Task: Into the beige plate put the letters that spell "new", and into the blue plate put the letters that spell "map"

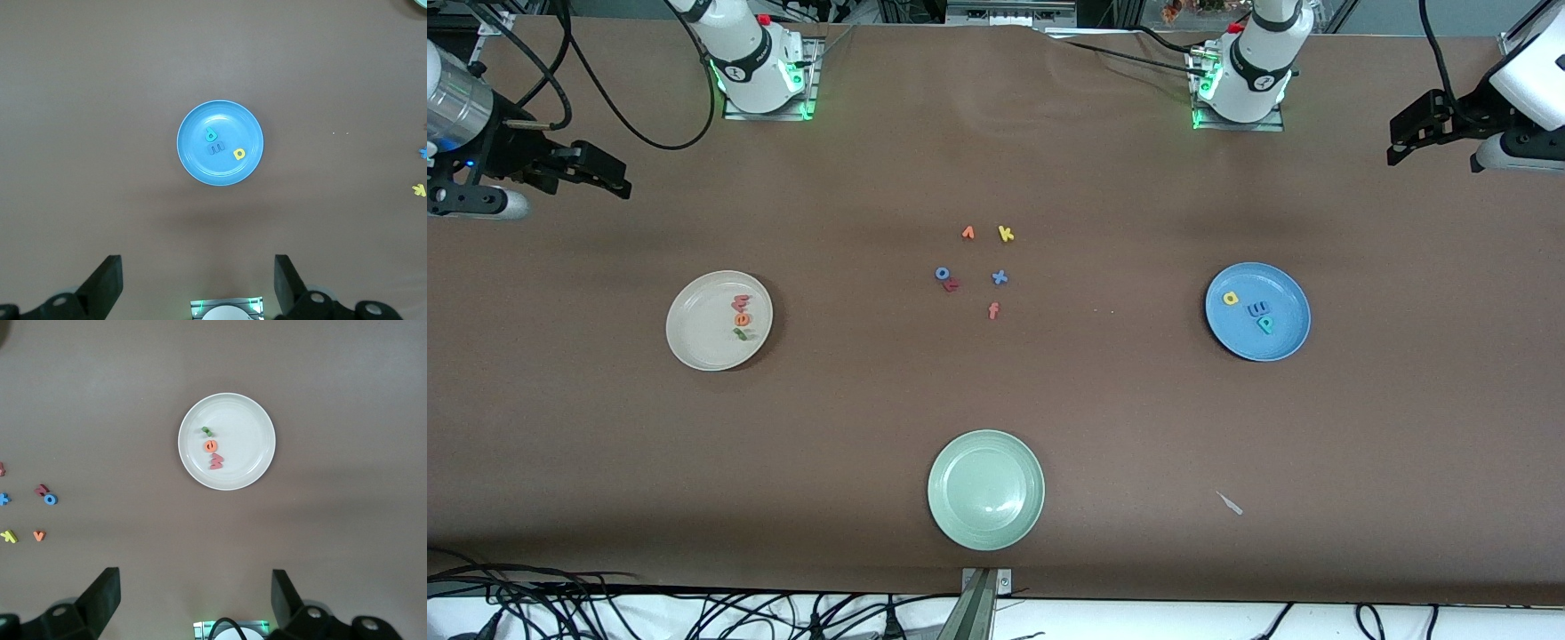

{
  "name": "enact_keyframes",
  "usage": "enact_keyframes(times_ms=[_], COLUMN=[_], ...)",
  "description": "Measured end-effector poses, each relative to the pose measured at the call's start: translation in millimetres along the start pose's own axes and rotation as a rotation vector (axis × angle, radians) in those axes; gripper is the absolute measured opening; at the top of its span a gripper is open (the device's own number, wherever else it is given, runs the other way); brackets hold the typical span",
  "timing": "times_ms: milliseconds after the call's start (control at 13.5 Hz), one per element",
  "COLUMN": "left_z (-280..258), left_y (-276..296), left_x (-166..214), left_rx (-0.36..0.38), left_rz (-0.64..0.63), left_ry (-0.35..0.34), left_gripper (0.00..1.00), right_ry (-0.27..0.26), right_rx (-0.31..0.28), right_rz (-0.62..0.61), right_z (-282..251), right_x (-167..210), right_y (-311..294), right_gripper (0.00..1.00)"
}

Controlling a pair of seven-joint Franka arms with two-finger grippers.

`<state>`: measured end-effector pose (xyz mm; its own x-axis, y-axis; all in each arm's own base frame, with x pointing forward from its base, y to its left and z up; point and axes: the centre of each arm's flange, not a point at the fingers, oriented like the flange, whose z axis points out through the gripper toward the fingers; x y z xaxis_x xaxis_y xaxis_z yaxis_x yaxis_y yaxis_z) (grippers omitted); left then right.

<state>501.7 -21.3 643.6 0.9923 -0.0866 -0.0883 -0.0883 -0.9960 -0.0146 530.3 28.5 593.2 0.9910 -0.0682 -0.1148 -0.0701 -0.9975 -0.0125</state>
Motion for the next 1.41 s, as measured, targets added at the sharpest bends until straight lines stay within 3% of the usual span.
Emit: enact_keyframes(times_ms=[223,668,1411], left_z=[0,0,0], left_y=[0,0,1], left_x=[0,0,0], left_rx=[0.0,0.0,0.0], left_rz=[0.0,0.0,0.002], left_ry=[0.0,0.0,0.0], left_gripper=[1.0,1.0,1.0], right_ry=[0.006,0.07,0.069], right_rx=[-0.004,-0.001,-0.003], right_rz=[0.0,-0.006,-0.001], right_z=[3,1,4], right_x=[4,14,18], right_y=[0,-4,-1], right_gripper=[1.0,1.0,1.0])
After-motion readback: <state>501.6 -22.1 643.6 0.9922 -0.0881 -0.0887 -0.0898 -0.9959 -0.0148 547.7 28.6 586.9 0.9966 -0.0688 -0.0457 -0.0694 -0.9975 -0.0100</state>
